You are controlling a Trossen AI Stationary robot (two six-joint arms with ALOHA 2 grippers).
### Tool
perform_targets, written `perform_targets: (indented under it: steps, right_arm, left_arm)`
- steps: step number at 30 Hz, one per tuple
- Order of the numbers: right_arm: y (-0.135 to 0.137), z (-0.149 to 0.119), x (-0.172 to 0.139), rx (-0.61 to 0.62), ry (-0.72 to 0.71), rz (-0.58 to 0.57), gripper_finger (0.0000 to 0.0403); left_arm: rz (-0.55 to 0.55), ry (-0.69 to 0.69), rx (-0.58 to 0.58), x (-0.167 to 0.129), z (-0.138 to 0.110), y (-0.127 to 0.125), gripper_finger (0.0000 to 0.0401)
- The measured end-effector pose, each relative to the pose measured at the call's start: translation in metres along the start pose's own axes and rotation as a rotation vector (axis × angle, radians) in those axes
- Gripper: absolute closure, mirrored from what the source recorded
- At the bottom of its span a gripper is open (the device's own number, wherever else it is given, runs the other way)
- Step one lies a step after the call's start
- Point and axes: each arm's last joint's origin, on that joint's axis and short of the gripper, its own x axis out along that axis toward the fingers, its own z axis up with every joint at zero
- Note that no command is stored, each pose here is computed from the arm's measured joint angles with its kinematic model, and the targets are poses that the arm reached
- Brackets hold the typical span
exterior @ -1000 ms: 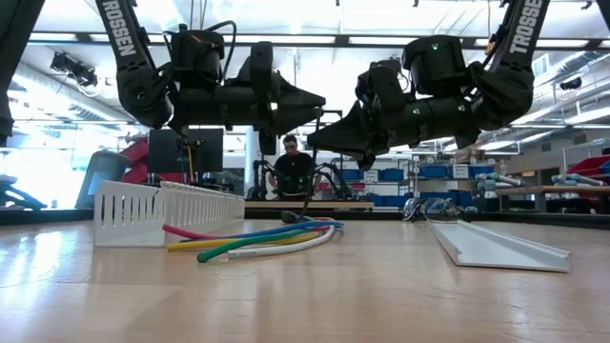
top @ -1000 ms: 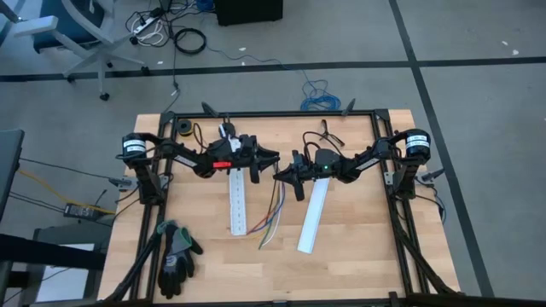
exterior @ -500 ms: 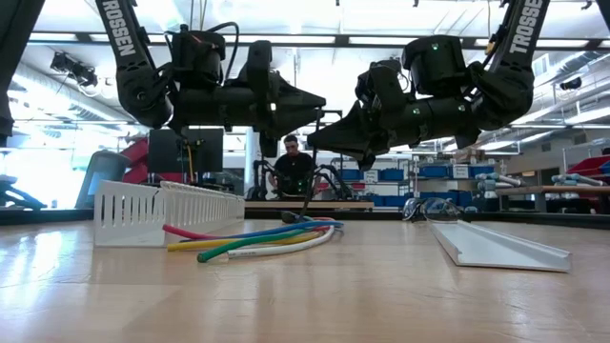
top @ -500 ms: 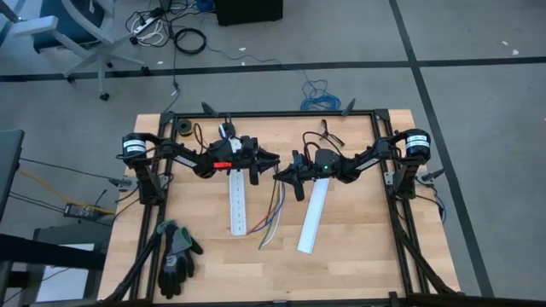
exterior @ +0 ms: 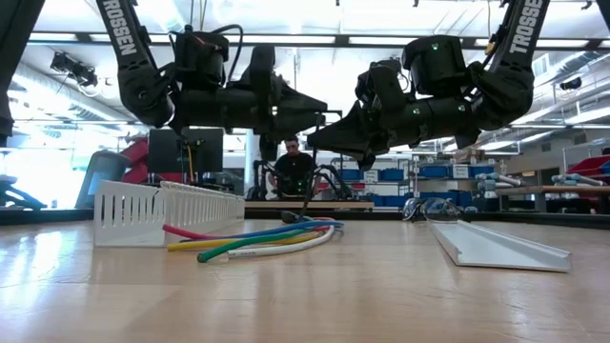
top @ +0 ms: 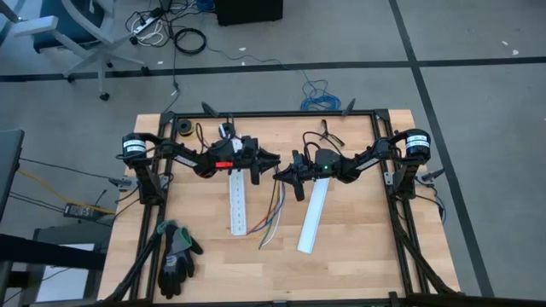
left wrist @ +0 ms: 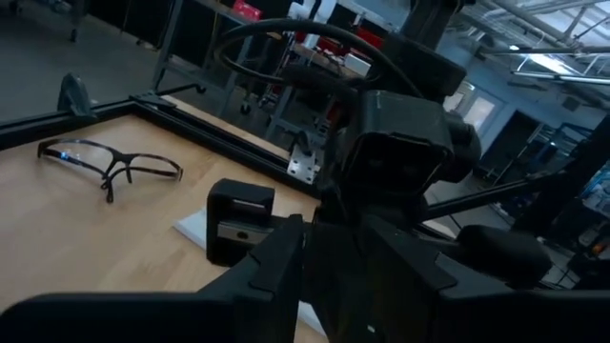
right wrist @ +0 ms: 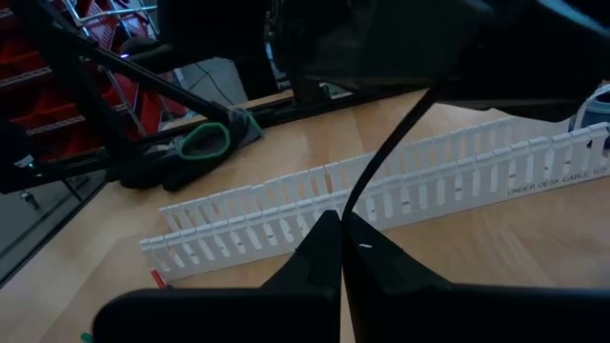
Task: Ziptie cables
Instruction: Wrap the zip tie into the cable wires
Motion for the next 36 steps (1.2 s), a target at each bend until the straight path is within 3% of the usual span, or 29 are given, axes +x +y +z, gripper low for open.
perform_targets:
  steps: [20,25,30,36]
  right_arm:
    - [0.0,0.0,0.0,0.0,0.0,0.0,0.0403]
    - [0.0,0.0,0.0,0.0,0.0,0.0,0.0403]
    - [0.0,-0.0001,0.0,0.0,0.001,0.0,0.0403]
    - [0.0016,-0.0004,0.0003,0.0,0.002,0.006,0.0403]
  left_arm:
    - [-0.035,0.015,0.002,0.0029,0.0019,-0.0016,0.0292]
    - [-0.035,0.014,0.004,0.0029,0.002,-0.0015,0.0322]
    - [-0.044,0.017,0.048,0.0029,0.0019,-0.0017,0.0385]
    - [-0.055,0.02,0.082,0.0028,0.0018,-0.0021,0.0396]
